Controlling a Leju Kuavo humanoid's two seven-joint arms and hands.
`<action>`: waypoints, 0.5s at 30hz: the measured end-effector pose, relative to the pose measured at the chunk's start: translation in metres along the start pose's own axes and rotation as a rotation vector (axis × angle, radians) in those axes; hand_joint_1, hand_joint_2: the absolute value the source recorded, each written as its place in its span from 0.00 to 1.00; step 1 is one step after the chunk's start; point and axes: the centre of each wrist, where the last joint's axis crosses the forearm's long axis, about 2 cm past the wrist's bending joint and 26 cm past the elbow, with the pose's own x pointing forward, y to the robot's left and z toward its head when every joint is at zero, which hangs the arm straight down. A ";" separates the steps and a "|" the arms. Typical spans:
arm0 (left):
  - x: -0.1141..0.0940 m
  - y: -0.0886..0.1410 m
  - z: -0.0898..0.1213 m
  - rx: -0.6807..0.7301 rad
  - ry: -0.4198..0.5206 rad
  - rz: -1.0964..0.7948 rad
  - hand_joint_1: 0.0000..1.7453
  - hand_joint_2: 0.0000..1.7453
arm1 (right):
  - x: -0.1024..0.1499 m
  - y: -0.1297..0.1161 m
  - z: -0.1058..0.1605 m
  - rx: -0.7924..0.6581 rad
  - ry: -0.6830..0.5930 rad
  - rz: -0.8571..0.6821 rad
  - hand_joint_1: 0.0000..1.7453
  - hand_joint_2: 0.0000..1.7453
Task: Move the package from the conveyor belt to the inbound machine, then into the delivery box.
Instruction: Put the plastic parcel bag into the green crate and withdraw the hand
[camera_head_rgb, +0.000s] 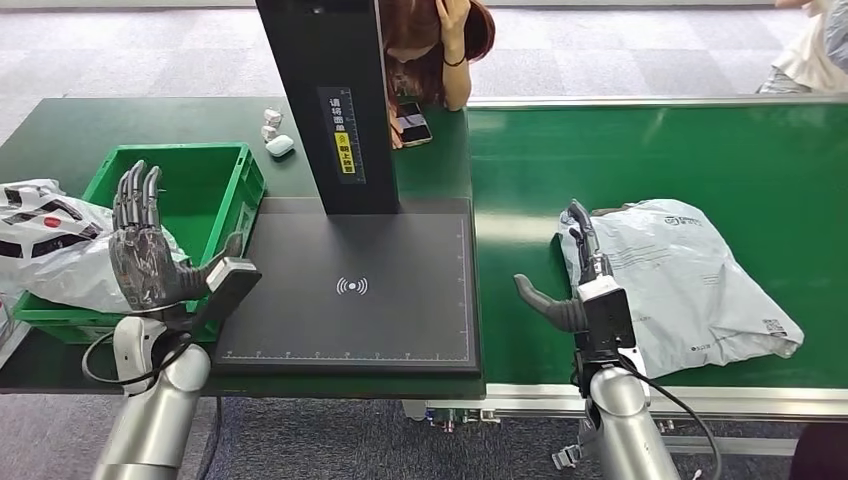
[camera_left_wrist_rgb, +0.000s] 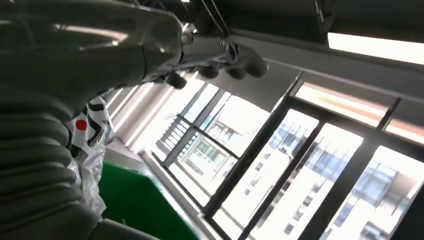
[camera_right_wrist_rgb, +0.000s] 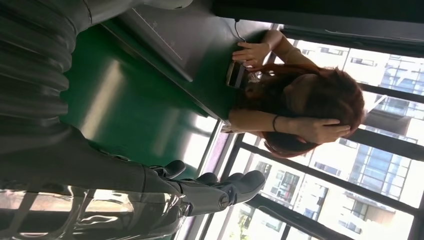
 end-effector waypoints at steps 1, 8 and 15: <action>0.004 0.001 0.003 0.020 0.013 0.039 0.00 0.00 | 0.000 0.000 0.000 -0.001 0.000 -0.004 0.00 1.00; 0.028 0.002 0.014 0.040 0.097 0.400 0.00 0.00 | -0.001 0.000 -0.001 0.004 -0.003 -0.021 0.00 1.00; 0.054 -0.009 0.035 -0.131 0.193 0.897 0.00 1.00 | 0.000 0.004 -0.008 0.044 -0.016 -0.082 0.00 1.00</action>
